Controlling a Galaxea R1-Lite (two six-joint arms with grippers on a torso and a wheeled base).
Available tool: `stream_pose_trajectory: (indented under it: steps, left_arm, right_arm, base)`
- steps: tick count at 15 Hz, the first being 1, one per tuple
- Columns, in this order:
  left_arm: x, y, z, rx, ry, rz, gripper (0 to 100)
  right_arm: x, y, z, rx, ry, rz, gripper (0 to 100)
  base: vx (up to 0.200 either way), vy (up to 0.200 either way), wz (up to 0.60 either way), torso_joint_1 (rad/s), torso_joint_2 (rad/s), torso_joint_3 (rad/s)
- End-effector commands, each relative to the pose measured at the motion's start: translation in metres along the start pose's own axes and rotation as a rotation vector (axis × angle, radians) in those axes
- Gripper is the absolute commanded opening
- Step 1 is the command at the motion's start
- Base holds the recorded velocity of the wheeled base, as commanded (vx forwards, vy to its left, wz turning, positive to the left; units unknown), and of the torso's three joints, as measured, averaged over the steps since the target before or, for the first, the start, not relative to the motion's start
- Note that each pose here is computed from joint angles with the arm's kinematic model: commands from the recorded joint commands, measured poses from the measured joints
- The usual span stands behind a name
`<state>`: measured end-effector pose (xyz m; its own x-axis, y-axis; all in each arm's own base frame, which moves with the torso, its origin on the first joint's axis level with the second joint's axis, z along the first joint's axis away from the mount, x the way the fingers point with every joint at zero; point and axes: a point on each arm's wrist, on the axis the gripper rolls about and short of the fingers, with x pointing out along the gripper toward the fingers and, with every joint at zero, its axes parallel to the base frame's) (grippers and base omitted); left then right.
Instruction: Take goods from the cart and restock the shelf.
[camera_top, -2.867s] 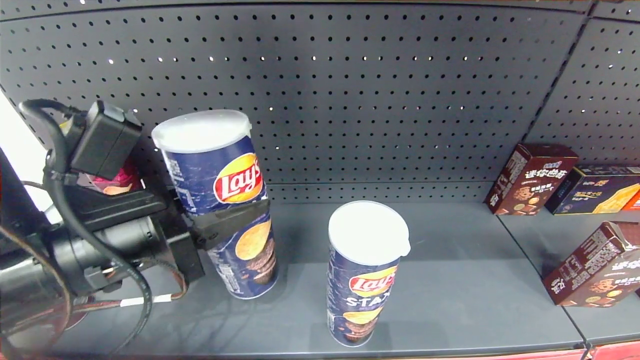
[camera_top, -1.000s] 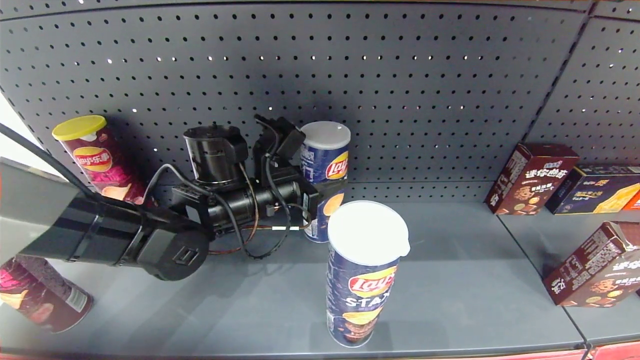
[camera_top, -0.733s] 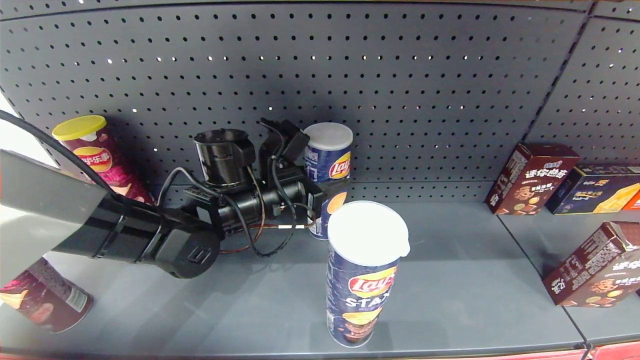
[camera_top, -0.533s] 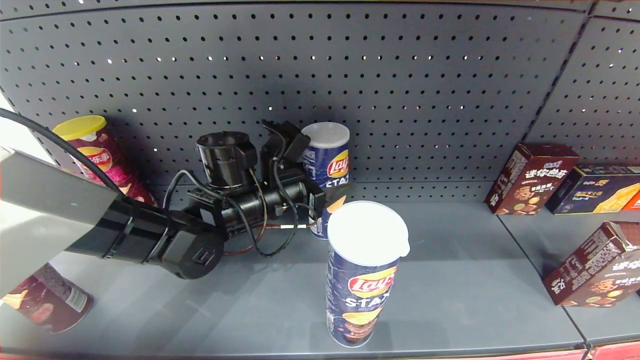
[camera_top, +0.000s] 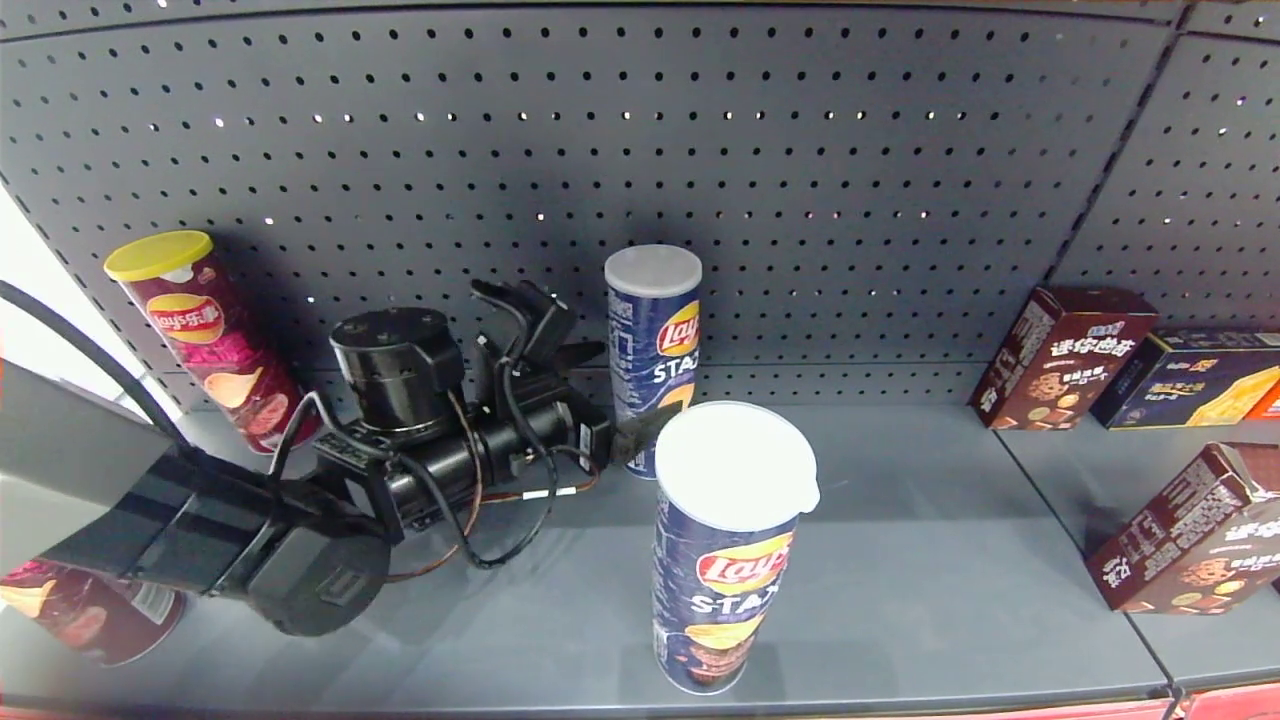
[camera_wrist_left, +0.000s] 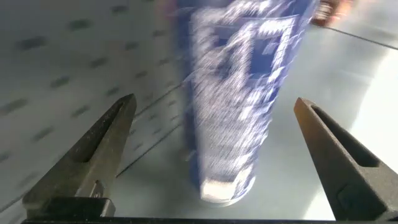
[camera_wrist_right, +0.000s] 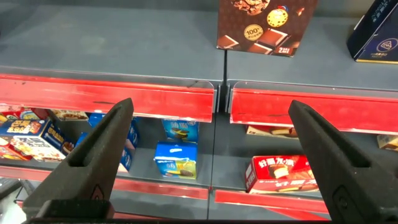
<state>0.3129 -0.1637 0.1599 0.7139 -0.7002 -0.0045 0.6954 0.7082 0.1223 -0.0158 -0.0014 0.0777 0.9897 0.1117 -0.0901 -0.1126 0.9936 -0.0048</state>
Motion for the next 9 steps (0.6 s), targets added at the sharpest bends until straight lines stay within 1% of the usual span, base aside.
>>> stream_pose_trajectory:
  steps: [1,4,7,9]
  left_arm:
    - [-0.0155,-0.0032,-0.0012,0.004,0.006,0.034,100]
    - [-0.0193,-0.0021,-0.0042,0.003,0.020,0.062,100]
    - [-0.0184,0.0010,-0.0060,0.000,0.034,0.124,100]
    - [-0.0159,0.0021,-0.0109,-0.003,0.053,0.160,100]
  right_arm:
    - [0.0001,0.0000,0.0000,0.000,0.002,0.001,100]
    - [0.0001,0.0000,0.0000,0.000,0.002,0.001,100]
    - [0.0001,0.0000,0.0000,0.000,0.002,0.001,100]
    - [0.0001,0.0000,0.0000,0.000,0.002,0.001,100]
  base:
    - [0.000,0.000,0.00,0.000,0.00,0.000]
    - [0.000,0.000,0.00,0.000,0.00,0.000]
    - [0.000,0.000,0.00,0.000,0.00,0.000]
    - [0.000,0.000,0.00,0.000,0.00,0.000]
